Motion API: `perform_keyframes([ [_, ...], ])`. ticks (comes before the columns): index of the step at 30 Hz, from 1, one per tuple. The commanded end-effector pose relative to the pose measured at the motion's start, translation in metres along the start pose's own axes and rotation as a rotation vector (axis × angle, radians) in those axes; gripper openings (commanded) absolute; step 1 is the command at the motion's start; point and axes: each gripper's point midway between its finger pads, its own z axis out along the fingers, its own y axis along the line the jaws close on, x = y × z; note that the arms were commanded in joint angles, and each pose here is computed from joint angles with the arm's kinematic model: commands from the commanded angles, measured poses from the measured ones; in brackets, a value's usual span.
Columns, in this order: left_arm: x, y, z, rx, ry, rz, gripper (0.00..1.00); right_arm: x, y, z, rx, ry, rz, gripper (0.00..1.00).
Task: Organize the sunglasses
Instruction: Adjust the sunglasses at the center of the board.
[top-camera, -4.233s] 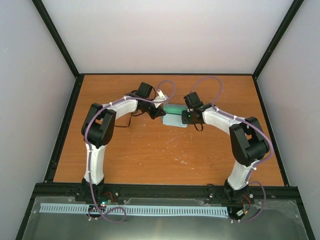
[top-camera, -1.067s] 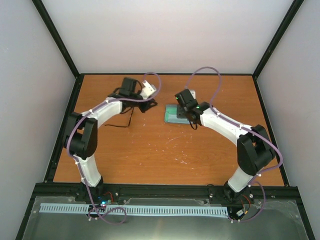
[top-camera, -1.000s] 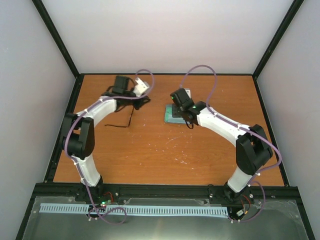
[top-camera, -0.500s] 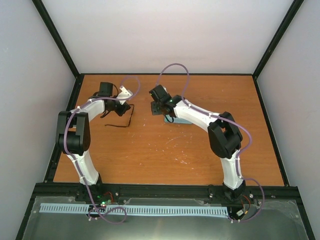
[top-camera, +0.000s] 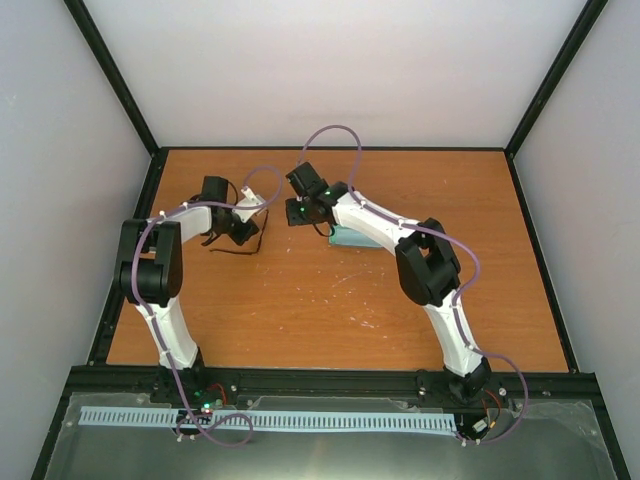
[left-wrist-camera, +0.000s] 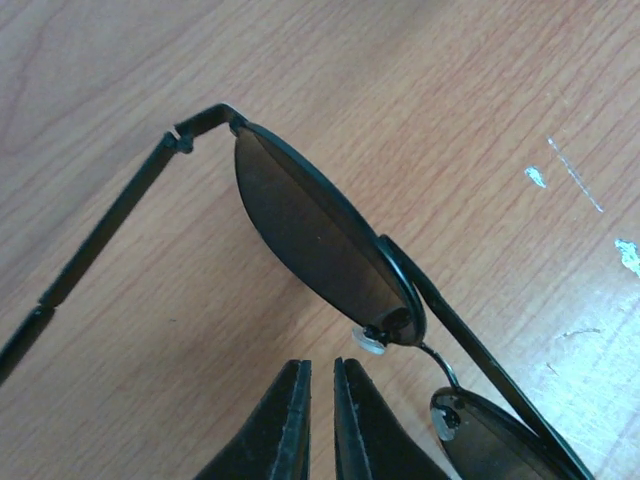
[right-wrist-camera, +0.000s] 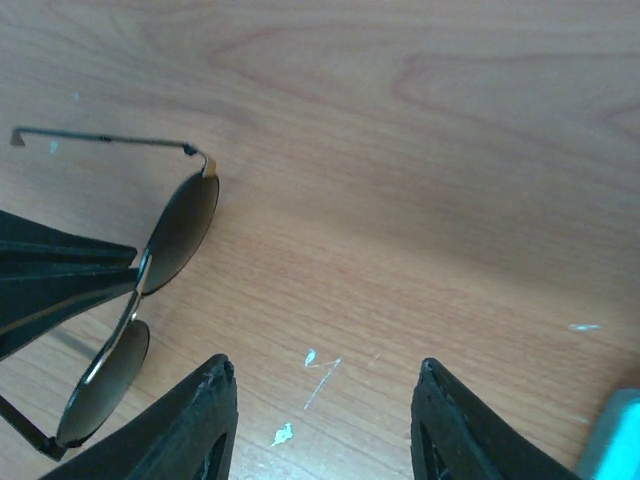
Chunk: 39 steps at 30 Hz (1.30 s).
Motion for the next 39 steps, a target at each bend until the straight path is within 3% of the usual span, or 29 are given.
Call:
perform_keyframes([
  [1,0.008,-0.012,0.007,0.059,0.009,-0.024,0.11,0.018,0.013,0.015,-0.065,0.083,0.017,0.48],
  [13,0.034,-0.047,0.012,0.136,0.033,-0.098,0.1,0.025,0.031,0.029,-0.171,0.116,0.042,0.52],
  [22,0.02,-0.074,0.015,0.186,0.013,-0.1,0.1,0.031,0.04,0.034,-0.218,0.144,0.029,0.57],
  [39,0.009,-0.091,0.018,0.213,-0.001,-0.087,0.1,0.058,0.052,0.043,-0.258,0.251,0.014,0.56],
])
